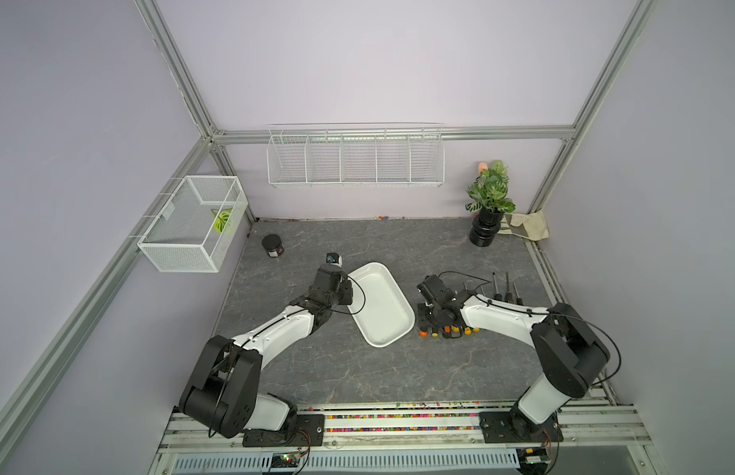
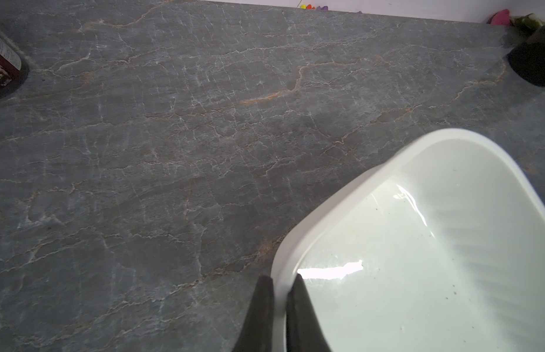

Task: Take out the screwdriver from the storage box
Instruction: Place the screwdriver at the center of the board, then place the storage box at the center of the board.

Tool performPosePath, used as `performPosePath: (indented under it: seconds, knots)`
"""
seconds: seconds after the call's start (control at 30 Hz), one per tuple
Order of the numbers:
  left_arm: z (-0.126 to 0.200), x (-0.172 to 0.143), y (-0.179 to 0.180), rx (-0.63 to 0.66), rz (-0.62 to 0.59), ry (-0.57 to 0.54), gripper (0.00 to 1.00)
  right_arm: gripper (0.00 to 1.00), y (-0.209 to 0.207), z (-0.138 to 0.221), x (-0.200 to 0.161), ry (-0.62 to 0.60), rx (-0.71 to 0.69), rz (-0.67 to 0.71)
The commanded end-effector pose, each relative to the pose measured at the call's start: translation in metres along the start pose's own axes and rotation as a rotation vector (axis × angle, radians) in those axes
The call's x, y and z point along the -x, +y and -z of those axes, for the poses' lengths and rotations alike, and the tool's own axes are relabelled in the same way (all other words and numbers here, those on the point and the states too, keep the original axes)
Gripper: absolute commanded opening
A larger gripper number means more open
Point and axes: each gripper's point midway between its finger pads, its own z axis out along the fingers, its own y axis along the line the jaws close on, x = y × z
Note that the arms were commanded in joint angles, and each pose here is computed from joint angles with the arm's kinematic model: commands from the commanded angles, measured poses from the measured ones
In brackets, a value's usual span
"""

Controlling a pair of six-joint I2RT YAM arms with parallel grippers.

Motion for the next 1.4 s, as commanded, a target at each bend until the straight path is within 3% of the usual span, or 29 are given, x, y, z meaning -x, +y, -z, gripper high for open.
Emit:
performPosePath:
  seconds: [0.0,0.37,0.63,0.87,1.07,1.37]
  knots:
    - [0.000,0.000,-0.003,0.017,-0.070,0.002,0.00,0.35,0.001,0.016,0.006,-0.046,0.026,-0.014]
    - [0.000,0.006,-0.033,0.098,-0.305,-0.027,0.00,0.35,-0.005,0.043,0.003,-0.112,0.038,0.044]
    - [0.029,0.026,-0.038,0.134,-0.356,-0.134,0.00,0.36,-0.002,0.061,0.002,-0.178,0.065,0.111]
    - [0.047,0.027,-0.043,0.107,-0.373,-0.154,0.00,0.36,0.001,0.067,0.003,-0.199,0.077,0.176]
    - [0.041,0.020,-0.047,0.087,-0.368,-0.118,0.00,0.36,0.002,0.063,0.000,-0.190,0.090,0.183]
    - [0.004,0.005,-0.050,0.097,-0.421,-0.018,0.00,0.35,-0.002,0.070,-0.001,-0.204,0.080,0.182]
